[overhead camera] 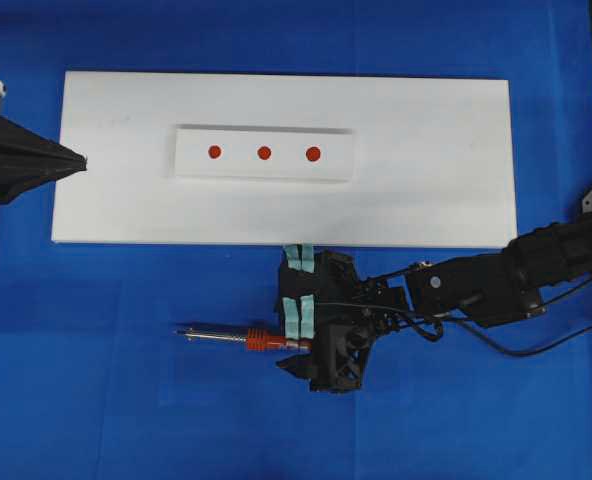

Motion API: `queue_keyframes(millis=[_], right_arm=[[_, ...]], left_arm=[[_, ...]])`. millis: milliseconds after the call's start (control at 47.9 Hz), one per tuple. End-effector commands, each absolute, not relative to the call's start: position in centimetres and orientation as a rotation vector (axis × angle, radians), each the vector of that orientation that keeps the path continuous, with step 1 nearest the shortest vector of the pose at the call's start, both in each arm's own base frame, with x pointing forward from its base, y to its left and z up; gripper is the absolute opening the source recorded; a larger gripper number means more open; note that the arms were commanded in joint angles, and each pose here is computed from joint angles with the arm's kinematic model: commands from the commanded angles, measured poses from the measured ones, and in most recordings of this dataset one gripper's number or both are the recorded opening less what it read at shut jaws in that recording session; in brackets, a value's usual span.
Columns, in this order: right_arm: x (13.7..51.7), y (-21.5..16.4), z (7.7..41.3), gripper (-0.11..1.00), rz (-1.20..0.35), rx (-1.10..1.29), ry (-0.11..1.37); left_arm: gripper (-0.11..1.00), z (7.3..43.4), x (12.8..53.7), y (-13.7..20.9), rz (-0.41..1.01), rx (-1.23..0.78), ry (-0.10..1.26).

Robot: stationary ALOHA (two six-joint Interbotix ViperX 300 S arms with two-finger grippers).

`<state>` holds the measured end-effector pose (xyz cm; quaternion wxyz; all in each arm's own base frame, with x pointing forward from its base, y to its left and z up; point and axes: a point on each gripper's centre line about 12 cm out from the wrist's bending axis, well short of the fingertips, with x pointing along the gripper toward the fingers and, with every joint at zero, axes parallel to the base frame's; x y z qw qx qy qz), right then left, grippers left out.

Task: Touch the tip of the soldering iron to the mark.
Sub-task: 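Close the right gripper on the iron's red handle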

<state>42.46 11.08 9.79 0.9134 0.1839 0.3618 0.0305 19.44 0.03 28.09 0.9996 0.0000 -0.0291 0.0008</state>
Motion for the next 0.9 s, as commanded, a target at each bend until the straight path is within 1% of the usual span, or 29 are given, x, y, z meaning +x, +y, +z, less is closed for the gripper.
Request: queue_keyframes(millis=[0, 209, 272, 334, 376, 501, 564, 606, 627, 877], right_arm=[[43.21, 11.23, 10.67, 0.88, 0.069, 0.398, 0.698], [43.29, 11.30, 10.18, 0.84, 0.064, 0.406, 0.704], [43.26, 11.37, 10.12, 0.80, 0.065, 0.404, 0.706], [43.17, 11.56, 9.94, 0.73, 0.070, 0.395, 0.714], [43.17, 11.71, 9.84, 0.65, 0.074, 0.390, 0.716], [43.15, 11.93, 9.75, 0.28, 0.085, 0.373, 0.718], [43.14, 11.93, 9.68, 0.14, 0.084, 0.373, 0.719], [43.13, 11.99, 9.75, 0.08, 0.086, 0.373, 0.718], [43.07, 11.98, 9.69, 0.06, 0.085, 0.372, 0.721], [43.00, 11.90, 9.82, 0.07, 0.080, 0.370, 0.737]], left_arm=[[0.00, 28.64, 19.55, 0.11, 0.006, 0.002, -0.077], [0.00, 28.55, 19.51, 0.32, 0.016, 0.002, -0.075], [0.00, 28.52, 19.53, 0.35, 0.018, 0.002, -0.074], [0.00, 28.55, 19.50, 0.38, 0.020, 0.002, -0.075], [0.00, 28.47, 19.50, 0.38, 0.019, 0.004, -0.072], [0.00, 28.51, 19.51, 0.38, 0.020, 0.002, -0.072], [0.00, 28.49, 19.51, 0.38, 0.019, 0.004, -0.071], [0.00, 28.49, 19.51, 0.38, 0.020, 0.002, -0.071], [0.00, 28.44, 19.53, 0.38, 0.020, 0.002, -0.067], [0.00, 28.44, 19.51, 0.38, 0.019, 0.002, -0.066]])
